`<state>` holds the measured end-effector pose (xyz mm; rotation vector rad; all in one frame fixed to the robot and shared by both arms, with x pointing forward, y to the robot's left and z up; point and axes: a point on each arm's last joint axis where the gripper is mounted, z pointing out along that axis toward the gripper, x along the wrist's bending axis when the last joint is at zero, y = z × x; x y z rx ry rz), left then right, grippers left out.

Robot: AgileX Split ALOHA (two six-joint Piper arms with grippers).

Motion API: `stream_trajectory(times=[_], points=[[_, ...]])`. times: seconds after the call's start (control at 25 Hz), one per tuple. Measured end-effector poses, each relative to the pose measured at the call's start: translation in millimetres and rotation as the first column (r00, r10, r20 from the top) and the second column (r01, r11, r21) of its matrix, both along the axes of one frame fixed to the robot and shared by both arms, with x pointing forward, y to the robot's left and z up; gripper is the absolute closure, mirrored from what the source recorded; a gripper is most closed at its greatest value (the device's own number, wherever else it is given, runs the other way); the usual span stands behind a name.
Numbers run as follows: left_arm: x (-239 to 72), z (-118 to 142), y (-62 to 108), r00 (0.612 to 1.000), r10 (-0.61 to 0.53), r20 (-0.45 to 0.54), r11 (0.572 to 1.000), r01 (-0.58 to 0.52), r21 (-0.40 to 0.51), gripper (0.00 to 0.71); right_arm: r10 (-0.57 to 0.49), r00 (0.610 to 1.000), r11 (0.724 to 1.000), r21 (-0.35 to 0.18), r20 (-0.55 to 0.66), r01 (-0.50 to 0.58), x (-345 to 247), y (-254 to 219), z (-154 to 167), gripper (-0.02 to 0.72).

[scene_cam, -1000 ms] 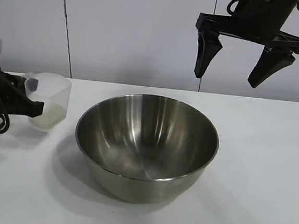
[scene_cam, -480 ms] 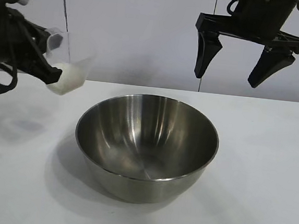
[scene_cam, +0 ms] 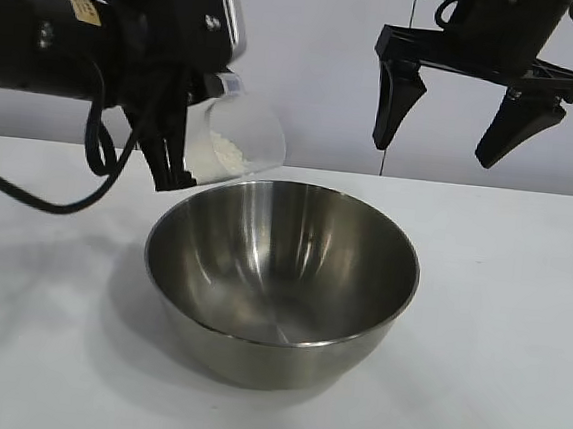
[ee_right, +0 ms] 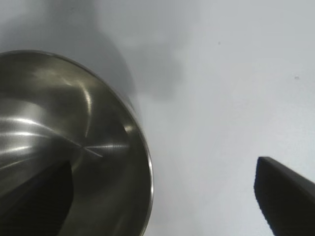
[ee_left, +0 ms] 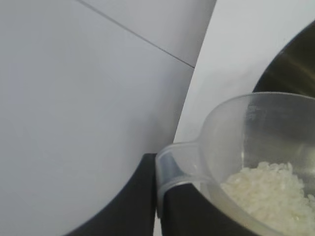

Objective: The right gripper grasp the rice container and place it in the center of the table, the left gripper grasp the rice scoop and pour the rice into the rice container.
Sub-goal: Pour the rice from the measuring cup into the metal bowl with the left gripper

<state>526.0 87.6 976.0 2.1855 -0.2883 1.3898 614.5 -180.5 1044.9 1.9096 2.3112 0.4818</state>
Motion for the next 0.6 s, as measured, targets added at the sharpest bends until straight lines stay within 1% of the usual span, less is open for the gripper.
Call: stream_trajectory(times=[0.08, 0.16, 0.2, 0.32, 0.48, 0.56, 0.6], points=[[-3, -12, -9.9, 0.997, -0.072, 0.036, 0.993, 0.068, 0.101, 0.707, 0.001, 1.000, 1.000, -0.003, 0.000, -0.001, 0, 0, 0, 0.009], [-4, -20, -15.8, 0.982, -0.161, 0.102, 0.966, 0.135, 0.221, 0.707, 0.008, 1.000, 1.000, -0.006, 0.000, -0.008, 0, 0, 0, 0.009], [-4, -25, -19.1, 0.964, -0.221, 0.148, 0.941, 0.170, 0.292, 0.707, 0.010, 1.000, 1.000, -0.007, 0.000, -0.010, 0, 0, 0, 0.009], [-4, -32, -23.6, 0.906, -0.346, 0.243, 0.868, 0.212, 0.448, 0.707, 0.024, 1.000, 1.000, -0.012, -0.003, -0.024, -1, 0, 0, 0.009], [-3, -36, -24.9, 0.859, -0.426, 0.284, 0.804, 0.216, 0.554, 0.707, 0.032, 0.999, 0.999, -0.016, -0.007, -0.033, -1, -1, 0, 0.009], [-3, -37, -25.1, 0.833, -0.465, 0.300, 0.767, 0.209, 0.607, 0.707, 0.036, 0.999, 0.999, -0.017, -0.010, -0.036, -1, -1, -1, 0.009], [-3, -37, -25.2, 0.814, -0.490, 0.312, 0.741, 0.201, 0.641, 0.707, 0.036, 0.999, 0.999, -0.018, -0.010, -0.037, -1, -1, -1, 0.009]])
